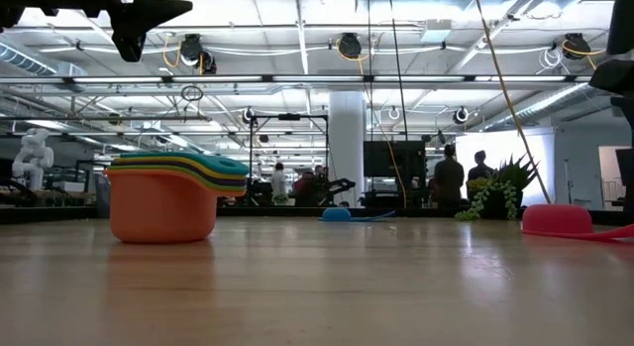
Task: Nest measuring cups in basket
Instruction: Stack the red measuring cup on top of the light blue measuring cup
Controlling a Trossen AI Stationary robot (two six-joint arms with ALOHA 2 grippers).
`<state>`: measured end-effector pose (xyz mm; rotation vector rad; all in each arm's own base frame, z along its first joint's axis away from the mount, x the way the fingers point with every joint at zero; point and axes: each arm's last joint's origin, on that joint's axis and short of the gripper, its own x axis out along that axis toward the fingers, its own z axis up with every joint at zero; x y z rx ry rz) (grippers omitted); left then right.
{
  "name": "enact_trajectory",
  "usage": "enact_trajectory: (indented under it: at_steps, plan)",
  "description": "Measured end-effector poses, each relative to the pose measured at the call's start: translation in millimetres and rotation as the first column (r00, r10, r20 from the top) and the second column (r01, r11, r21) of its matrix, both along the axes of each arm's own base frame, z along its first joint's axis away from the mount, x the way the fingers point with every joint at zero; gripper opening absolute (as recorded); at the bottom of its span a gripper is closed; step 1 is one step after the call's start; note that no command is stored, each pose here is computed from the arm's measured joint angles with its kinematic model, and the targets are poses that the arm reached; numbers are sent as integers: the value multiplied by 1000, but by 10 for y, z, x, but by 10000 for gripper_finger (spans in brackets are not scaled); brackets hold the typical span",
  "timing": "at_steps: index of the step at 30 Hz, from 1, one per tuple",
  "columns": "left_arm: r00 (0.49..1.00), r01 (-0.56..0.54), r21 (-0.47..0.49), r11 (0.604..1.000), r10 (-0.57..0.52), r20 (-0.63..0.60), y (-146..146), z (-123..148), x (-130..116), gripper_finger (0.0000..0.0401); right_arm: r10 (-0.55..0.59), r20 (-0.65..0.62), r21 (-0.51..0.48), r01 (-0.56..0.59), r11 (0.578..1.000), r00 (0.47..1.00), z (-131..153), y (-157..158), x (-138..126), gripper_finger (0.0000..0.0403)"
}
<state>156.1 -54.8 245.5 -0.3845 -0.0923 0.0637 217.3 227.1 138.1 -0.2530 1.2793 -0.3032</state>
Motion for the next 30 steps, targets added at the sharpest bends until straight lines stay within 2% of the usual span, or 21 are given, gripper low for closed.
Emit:
enact_trajectory:
  at_steps: [8, 14, 24, 30]
  plan:
    - [1000, 0, 1, 1000, 0, -1, -1, -1, 0, 243, -17, 8, -11, 17, 1000, 1000, -63, -41, -34, 262]
    - [1000, 0, 1, 1000, 0, -1, 0, 0, 0, 243, -48, -13, -63, 47, 997, 999, -60, -90, -73, 263]
    - [1000, 0, 2, 1000, 0, -1, 0, 0, 0, 243, -101, -45, -120, 95, 988, 994, 112, -167, -241, 263]
    - [1000, 0, 2, 1000, 0, -1, 0, 0, 0, 243, -81, -49, -139, 74, 987, 996, 127, -129, -318, 263]
